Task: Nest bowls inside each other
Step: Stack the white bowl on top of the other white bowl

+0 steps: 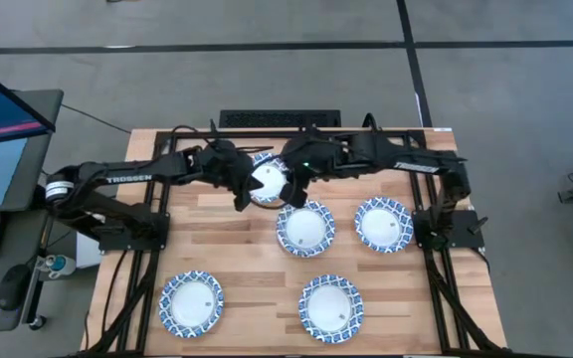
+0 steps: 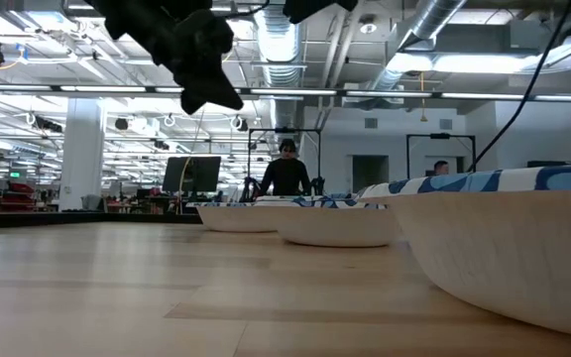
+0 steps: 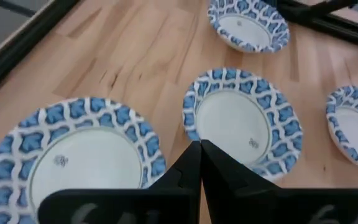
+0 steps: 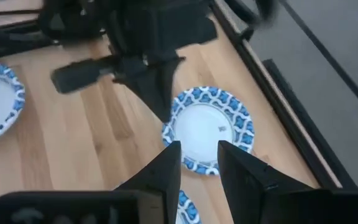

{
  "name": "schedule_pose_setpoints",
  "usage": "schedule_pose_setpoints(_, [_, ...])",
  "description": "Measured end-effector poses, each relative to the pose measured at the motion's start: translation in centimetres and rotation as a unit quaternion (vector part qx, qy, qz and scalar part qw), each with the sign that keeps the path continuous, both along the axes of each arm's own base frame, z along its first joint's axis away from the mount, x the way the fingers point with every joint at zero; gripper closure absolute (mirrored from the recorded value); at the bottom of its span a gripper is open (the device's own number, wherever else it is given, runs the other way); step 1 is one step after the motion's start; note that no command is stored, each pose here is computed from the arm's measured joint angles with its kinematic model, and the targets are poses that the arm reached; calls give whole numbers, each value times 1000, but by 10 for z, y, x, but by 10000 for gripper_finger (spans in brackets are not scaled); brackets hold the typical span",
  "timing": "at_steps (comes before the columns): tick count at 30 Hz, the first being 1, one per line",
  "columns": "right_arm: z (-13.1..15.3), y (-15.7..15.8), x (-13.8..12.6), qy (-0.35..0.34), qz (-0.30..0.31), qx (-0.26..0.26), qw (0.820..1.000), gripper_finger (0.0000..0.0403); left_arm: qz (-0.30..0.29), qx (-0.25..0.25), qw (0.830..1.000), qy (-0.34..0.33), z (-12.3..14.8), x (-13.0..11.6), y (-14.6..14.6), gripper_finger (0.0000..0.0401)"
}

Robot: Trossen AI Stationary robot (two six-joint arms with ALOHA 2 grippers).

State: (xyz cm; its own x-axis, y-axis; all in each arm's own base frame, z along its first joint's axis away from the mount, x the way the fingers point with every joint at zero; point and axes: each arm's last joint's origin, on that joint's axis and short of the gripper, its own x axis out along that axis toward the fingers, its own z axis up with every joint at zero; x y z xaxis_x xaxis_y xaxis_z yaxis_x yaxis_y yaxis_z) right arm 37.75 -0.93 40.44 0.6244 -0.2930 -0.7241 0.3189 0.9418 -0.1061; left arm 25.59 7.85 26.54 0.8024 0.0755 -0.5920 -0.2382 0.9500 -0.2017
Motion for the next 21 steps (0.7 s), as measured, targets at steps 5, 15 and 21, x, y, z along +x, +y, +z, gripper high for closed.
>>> schedule_pose_setpoints(5, [1, 4, 3, -6, 38, -2, 999, 274, -11, -16, 1000, 11, -6, 3, 0, 401])
schedule_pose_setpoints(15, [36, -11, -32, -42, 114, 15, 992, 281, 0, -21, 1000, 1, -4, 3, 1, 401])
schedule_pose_setpoints(21, [68, -21, -79, -64, 132, -17, 989, 282, 15, -31, 999, -25, 0, 6, 2, 401])
